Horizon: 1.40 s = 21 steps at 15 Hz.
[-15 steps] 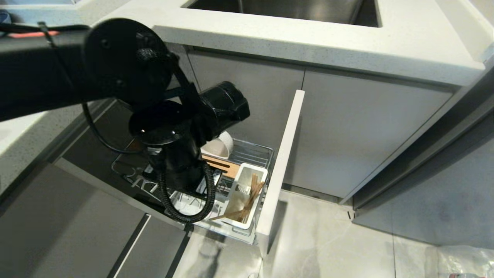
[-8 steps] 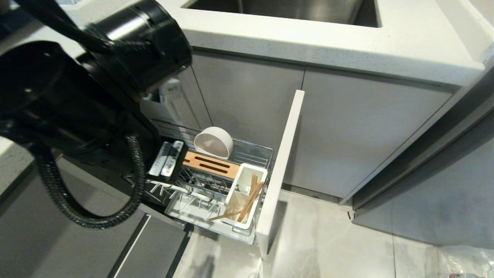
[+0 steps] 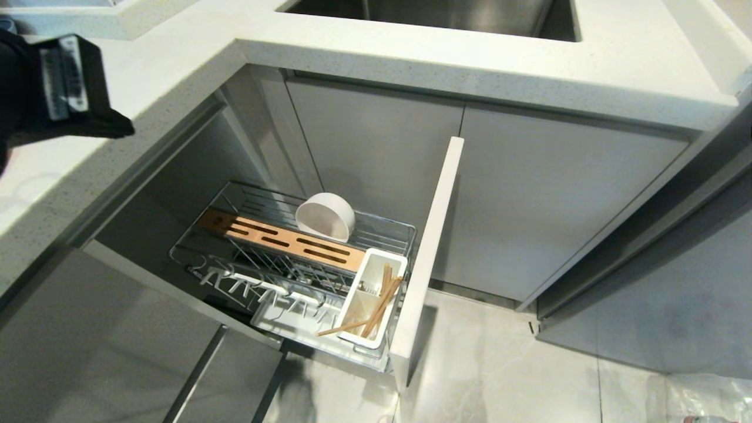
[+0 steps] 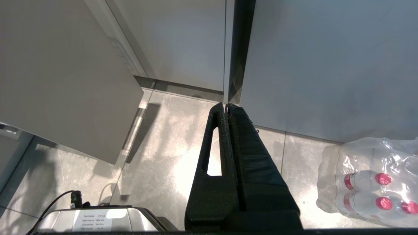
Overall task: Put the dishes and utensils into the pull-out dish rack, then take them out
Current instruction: Pick up the spoon and place it in the cupboard
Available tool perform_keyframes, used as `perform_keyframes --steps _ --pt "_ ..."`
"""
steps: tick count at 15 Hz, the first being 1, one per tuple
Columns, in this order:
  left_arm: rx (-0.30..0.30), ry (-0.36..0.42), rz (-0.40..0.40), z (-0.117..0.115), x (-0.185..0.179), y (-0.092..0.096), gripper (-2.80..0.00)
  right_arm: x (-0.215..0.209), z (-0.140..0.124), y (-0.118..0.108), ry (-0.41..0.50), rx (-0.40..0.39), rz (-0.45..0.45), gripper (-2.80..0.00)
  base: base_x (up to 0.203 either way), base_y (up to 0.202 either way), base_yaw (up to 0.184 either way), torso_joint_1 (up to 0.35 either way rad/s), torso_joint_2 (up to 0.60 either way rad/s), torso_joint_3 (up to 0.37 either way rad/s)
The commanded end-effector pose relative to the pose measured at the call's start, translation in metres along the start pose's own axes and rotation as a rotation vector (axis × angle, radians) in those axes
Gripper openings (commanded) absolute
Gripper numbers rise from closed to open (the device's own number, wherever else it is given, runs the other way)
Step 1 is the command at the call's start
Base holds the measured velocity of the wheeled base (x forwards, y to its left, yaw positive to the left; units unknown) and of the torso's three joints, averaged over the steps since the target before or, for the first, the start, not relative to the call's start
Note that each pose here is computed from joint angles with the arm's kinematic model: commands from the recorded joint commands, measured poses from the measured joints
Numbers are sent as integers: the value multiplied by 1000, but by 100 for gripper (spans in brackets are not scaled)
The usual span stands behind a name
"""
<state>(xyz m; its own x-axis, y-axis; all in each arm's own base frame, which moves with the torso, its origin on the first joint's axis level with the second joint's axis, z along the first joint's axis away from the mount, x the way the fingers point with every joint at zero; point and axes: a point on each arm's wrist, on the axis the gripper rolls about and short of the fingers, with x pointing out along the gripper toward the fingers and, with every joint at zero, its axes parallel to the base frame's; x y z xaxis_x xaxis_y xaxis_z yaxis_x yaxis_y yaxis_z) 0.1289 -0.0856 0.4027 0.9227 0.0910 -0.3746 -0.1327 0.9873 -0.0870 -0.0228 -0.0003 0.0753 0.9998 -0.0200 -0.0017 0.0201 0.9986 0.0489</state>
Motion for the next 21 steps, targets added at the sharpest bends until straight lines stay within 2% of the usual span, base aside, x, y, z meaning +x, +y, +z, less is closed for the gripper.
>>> perform_keyframes --steps 1,3,5,8,10,14,16,18,19,21 --pt "-88 -89 61 11 -15 28 -280 0 0 0 1 0 0 -280 0 0 0 0 0 0" --pt "-143 -217 151 25 -28 52 -280 0 0 0 1 0 0 -280 0 0 0 0 0 0" --pt "-159 -332 245 34 -46 72 -280 0 0 0 1 0 0 -280 0 0 0 0 0 0" --pt "-171 -399 416 37 -59 93 -280 0 0 0 1 0 0 -280 0 0 0 0 0 0" --pt "-165 -417 482 37 -66 105 -280 0 0 0 1 0 0 -280 0 0 0 0 0 0" --pt "-152 -411 579 36 -72 123 -280 0 0 0 1 0 0 -280 0 0 0 0 0 0" --pt "-166 -387 650 37 -66 134 -280 0 0 0 1 0 0 -280 0 0 0 0 0 0" --pt "-182 -352 685 37 -59 145 -280 0 0 0 1 0 0 -280 0 0 0 0 0 0" --pt "-196 -296 694 34 -54 151 -280 0 0 0 1 0 0 -280 0 0 0 0 0 0" --pt "-230 -163 652 25 -43 161 -280 0 0 0 1 0 0 -280 0 0 0 0 0 0"
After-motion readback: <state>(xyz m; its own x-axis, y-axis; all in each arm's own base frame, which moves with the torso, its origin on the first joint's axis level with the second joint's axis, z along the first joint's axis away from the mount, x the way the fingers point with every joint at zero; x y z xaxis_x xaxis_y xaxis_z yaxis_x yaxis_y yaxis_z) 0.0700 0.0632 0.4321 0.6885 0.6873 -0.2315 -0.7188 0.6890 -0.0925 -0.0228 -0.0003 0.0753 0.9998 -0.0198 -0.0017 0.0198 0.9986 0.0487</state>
